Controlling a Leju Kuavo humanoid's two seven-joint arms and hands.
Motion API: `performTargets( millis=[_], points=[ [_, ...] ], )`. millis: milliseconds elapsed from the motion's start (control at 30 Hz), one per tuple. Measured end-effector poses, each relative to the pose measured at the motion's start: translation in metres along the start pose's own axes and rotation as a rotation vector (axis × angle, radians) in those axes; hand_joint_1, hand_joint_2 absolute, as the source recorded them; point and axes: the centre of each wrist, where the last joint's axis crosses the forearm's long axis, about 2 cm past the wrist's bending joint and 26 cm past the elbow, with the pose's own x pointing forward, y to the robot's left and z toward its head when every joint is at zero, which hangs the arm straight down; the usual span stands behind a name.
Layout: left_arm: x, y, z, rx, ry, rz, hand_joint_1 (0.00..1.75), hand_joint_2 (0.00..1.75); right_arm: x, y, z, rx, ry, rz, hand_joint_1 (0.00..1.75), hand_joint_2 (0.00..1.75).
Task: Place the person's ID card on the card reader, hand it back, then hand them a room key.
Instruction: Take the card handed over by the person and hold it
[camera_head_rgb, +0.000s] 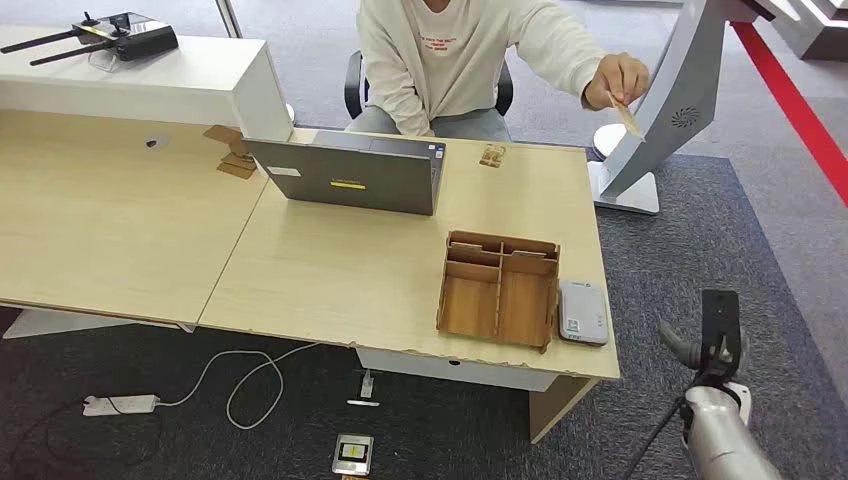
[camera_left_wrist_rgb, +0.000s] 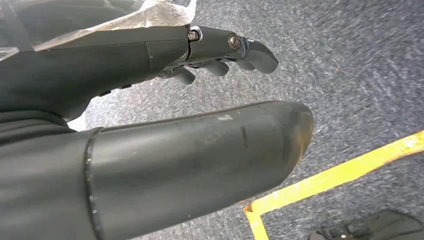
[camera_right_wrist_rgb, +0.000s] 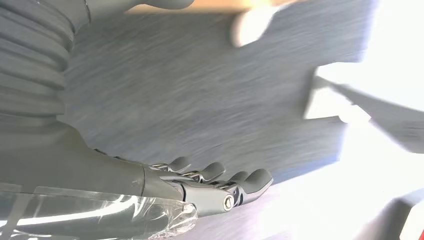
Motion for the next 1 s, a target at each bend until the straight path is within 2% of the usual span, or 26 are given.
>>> performTargets(
  millis=[67, 133, 233, 400, 500, 733, 1000],
  points=[
    [0.0, 0.0, 0.0, 0.003, -0.002, 0.0, 0.0, 0.0, 0.018, 0.001, -0.007, -0.003, -0.039, -0.026, 0.0, 1.75],
    [-0.001, 0.0, 0.0, 0.008, -0.004, 0.001, 0.0, 0.0, 0.051, 0.003, -0.018, -0.001, -0.116, -0.061, 0.0, 1.75],
    [-0.001, -0.001, 0.0, 0.012, -0.004, 0.002, 0.0, 0.0, 0.086, 0.01, -0.023, 0.016, -0.242, -0.055, 0.0, 1.75],
    [0.0, -0.001, 0.001, 0.01, -0.023, 0.002, 0.0, 0.0, 0.137, 0.04, -0.016, 0.075, -0.495, 0.166, 0.0, 1.75],
    [0.001, -0.001, 0.001, 0.008, -0.026, 0.005, 0.0, 0.0, 0.16, 0.063, -0.007, 0.125, -0.59, 0.225, 0.0, 1.75],
    [0.002, -0.004, 0.002, 0.004, -0.022, 0.016, 0.0, 0.0, 0.188, 0.099, 0.011, 0.205, -0.711, 0.269, 0.0, 1.75],
    [0.003, -0.006, 0.003, 0.009, -0.021, 0.025, 0.0, 0.0, 0.202, 0.116, 0.021, 0.247, -0.755, 0.285, 0.0, 1.75]
  ],
)
